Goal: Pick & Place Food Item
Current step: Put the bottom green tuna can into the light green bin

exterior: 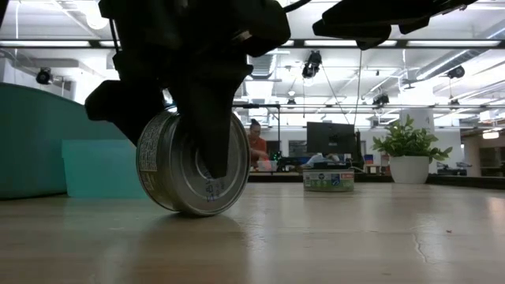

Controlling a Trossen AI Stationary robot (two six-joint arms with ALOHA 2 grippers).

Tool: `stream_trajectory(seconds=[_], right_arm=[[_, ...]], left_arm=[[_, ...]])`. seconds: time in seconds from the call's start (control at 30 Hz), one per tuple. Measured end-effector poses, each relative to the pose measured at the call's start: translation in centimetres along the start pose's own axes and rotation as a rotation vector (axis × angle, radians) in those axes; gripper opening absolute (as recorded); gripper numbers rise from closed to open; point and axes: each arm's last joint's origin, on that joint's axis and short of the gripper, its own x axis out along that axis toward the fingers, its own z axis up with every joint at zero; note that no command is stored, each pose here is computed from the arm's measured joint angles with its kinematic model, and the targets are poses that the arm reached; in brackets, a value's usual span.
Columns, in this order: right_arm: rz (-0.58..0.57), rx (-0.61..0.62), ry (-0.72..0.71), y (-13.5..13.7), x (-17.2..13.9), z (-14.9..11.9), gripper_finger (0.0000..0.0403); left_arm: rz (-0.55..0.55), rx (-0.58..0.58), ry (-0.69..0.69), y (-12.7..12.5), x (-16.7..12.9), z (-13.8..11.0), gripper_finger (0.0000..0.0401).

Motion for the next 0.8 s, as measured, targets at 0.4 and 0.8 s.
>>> stream_trajectory(seconds=[0.4, 0.8], right_arm=[[0.000, 0.000, 0.000, 0.00, 0.00, 0.00, 0.0147], [-0.001, 0.000, 0.000, -0.03, 0.02, 0.00, 0.0147]], left_arm=[[0.007, -0.005, -0.030, 0.06, 0.04, 0.13, 0.0134], [0.005, -0.007, -0.034, 0.08, -0.13, 0.22, 0.0134]])
